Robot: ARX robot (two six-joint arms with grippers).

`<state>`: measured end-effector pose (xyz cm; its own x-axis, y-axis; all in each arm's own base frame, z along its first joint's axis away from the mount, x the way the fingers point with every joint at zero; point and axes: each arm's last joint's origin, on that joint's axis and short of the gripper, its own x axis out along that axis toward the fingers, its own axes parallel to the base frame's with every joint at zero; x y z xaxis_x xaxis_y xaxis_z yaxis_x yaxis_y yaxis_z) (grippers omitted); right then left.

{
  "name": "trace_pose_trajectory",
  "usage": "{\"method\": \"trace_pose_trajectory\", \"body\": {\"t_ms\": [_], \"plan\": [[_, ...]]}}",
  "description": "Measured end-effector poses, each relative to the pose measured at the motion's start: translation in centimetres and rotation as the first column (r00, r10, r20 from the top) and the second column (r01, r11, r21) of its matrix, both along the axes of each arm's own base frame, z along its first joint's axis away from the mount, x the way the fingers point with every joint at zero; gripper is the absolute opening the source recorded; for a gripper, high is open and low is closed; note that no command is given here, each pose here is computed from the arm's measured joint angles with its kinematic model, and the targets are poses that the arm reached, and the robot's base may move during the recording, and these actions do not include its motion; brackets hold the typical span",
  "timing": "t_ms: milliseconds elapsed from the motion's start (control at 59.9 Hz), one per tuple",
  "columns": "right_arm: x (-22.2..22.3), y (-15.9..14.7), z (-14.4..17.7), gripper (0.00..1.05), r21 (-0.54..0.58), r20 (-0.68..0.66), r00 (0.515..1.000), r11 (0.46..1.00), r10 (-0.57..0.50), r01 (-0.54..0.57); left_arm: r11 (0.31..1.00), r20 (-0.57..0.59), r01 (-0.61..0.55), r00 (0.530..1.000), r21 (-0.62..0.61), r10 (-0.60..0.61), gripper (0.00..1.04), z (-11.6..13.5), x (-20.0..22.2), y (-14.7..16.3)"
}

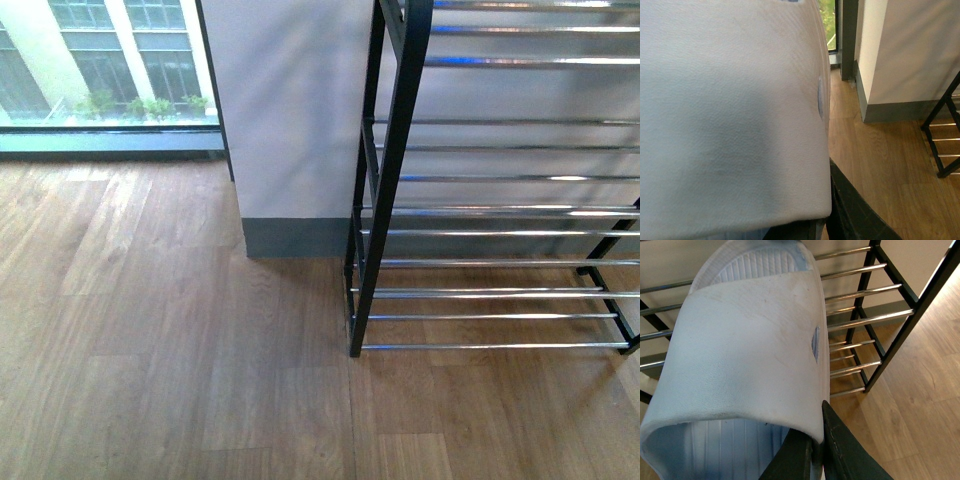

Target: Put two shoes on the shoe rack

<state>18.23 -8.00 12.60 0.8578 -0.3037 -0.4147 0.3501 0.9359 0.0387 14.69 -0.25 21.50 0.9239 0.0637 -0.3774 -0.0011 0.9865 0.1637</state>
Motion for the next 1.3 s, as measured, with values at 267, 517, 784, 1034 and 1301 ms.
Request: {"method": "trace_pose_trajectory", "body": {"t_ms": [267, 517, 784, 1034, 1301], "plan": [[-0.05, 0.02, -0.08, 0.02, 0.002, -0.004, 1.0, 1.0, 0.0, 0.0, 1.0, 0.0, 0.0, 1.0, 0.0, 0.0, 0.02, -0.01, 0.0, 0.0], [-0.05, 0.02, -0.09, 0.02, 0.002, -0.005, 1.0, 1.0, -0.001, 0.001, 1.0, 0.0, 0.0, 1.0, 0.0, 0.0, 0.02, 0.0, 0.0, 0.0], [-0.03, 0.0, -0.04, 0.02, 0.001, -0.003, 1.0, 1.0, -0.002, 0.002, 1.0, 0.0, 0.0, 1.0, 0.0, 0.0, 0.02, 0.0, 0.0, 0.0], [-0.04, 0.01, -0.05, 0.02, 0.001, -0.003, 1.0, 1.0, -0.001, 0.001, 1.0, 0.0, 0.0, 1.0, 0.0, 0.0, 0.02, 0.0, 0.0, 0.0], [-0.03, 0.01, -0.04, 0.02, 0.001, -0.003, 1.0, 1.0, -0.001, 0.001, 1.0, 0.0, 0.0, 1.0, 0.0, 0.0, 0.02, 0.0, 0.0, 0.0]]}}
